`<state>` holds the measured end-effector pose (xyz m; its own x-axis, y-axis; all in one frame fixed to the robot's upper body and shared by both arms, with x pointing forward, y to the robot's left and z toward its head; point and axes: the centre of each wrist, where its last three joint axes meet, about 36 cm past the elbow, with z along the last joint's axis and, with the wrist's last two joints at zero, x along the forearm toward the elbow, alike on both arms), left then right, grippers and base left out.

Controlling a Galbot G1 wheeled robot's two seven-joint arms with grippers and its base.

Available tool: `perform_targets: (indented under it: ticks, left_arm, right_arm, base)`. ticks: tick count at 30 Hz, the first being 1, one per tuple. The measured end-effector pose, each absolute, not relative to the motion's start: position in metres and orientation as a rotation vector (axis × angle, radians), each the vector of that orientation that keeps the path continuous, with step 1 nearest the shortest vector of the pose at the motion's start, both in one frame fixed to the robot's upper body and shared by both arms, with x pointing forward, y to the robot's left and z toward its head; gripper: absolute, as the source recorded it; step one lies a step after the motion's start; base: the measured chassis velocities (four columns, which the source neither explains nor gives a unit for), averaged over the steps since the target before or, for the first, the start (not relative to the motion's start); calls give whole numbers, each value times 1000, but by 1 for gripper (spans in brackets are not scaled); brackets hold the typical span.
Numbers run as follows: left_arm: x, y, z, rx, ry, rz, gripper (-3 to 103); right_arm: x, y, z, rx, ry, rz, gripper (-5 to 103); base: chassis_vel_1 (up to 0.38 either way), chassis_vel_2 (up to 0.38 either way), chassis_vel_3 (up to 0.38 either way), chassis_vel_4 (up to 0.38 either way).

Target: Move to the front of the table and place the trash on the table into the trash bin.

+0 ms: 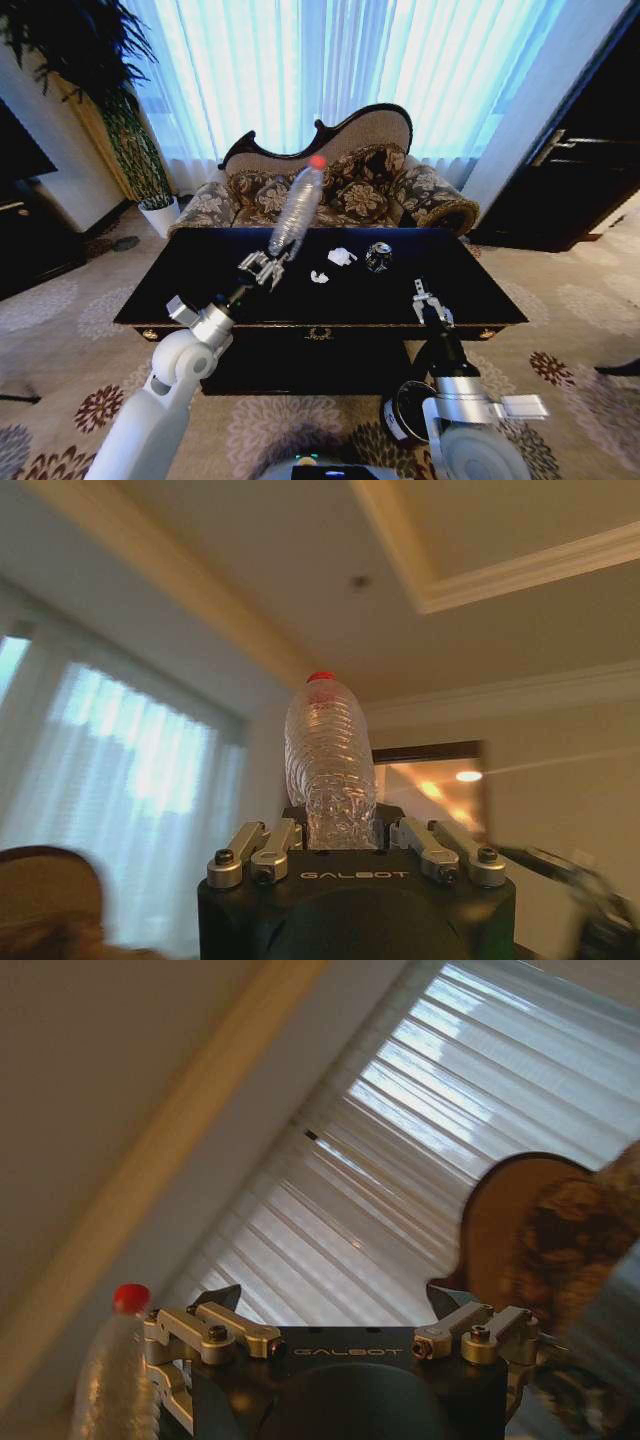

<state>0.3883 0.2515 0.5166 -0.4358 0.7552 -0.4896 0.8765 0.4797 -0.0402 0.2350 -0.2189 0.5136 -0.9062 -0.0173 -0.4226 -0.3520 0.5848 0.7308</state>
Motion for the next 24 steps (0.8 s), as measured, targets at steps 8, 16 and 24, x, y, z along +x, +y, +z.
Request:
perform_targets:
  ticks: [8, 16, 24]
  left_arm:
    - [393, 252, 516, 1602, 2201, -409, 32]
    - [398, 255, 519, 1740, 2149, -365, 32]
    - [407, 246, 519, 1833, 2145, -325, 32]
  right_arm:
    - [232, -218, 512, -458, 2336, 1200, 100]
    - [230, -221, 511, -574, 2335, 1041, 100]
    - [230, -219, 511, -663, 2323, 969, 100]
  base:
    - [0, 0, 0, 0]
    - [0, 0, 0, 0]
    - [0, 0, 0, 0]
